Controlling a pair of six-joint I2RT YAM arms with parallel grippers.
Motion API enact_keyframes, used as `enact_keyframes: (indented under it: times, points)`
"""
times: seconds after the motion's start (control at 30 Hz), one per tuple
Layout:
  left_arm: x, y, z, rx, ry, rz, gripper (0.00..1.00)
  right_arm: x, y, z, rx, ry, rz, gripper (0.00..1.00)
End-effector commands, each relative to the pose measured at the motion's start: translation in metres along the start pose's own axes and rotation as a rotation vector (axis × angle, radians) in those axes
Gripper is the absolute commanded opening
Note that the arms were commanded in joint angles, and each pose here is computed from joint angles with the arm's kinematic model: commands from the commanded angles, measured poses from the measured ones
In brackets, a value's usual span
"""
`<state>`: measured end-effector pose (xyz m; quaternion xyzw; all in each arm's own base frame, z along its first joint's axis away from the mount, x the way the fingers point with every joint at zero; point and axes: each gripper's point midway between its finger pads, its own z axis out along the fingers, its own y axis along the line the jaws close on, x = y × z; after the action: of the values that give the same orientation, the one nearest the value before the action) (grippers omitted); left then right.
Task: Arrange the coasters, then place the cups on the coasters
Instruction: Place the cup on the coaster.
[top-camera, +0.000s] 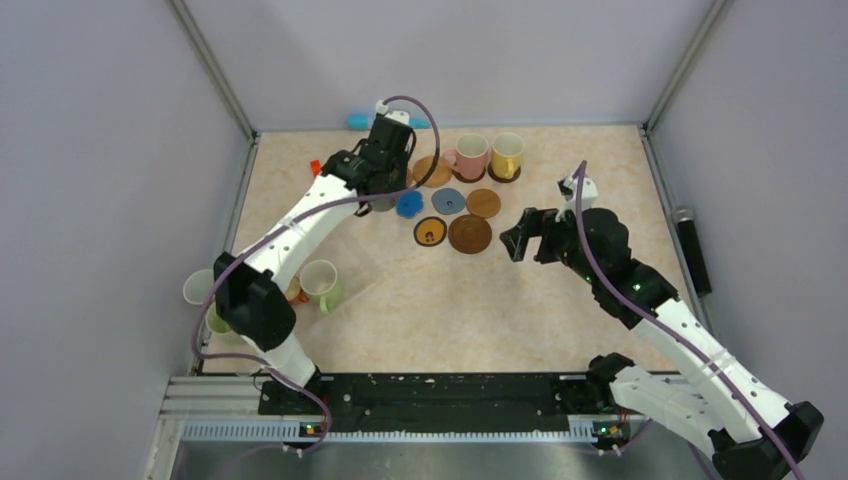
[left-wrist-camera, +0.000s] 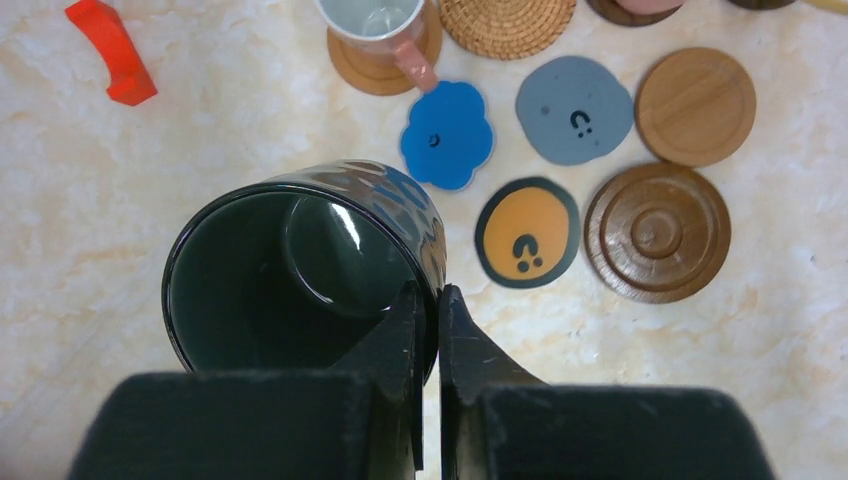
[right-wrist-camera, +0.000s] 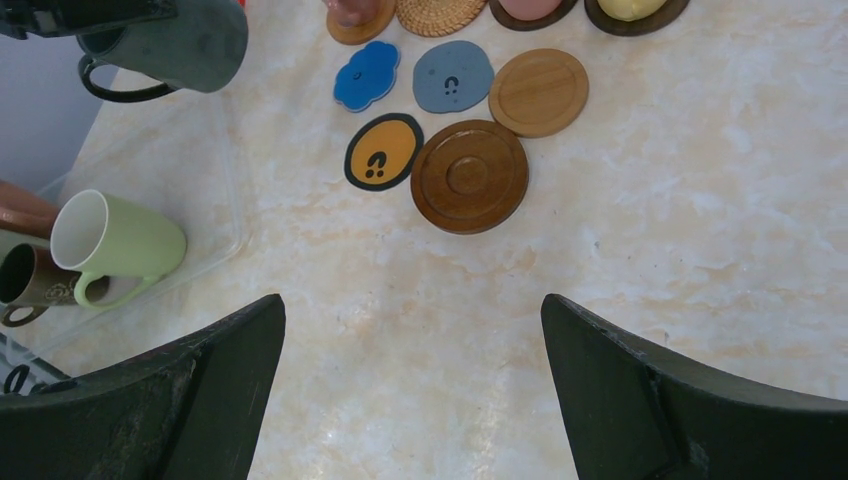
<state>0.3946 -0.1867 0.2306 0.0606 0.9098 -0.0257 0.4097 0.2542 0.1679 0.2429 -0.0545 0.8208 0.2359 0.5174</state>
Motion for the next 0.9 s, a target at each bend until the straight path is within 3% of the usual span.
enact_keyframes:
  times: [0.0,0.47,0.87]
  points:
    - [-0.05,-0.022,0.002,-0.033,-0.149,-0.114,0.0,-0.004,0.002,-0.006,0.001,-0.017,0.013,0.98]
    - [-0.079,-0.089,0.078,0.04,-0.172,-0.19,0.0,-0.007,0.001,-0.017,0.005,-0.024,0.01,0.98]
    - [-0.094,-0.099,0.118,0.014,-0.247,-0.194,0.0,-0.007,-0.002,-0.024,0.017,-0.016,-0.01,0.98]
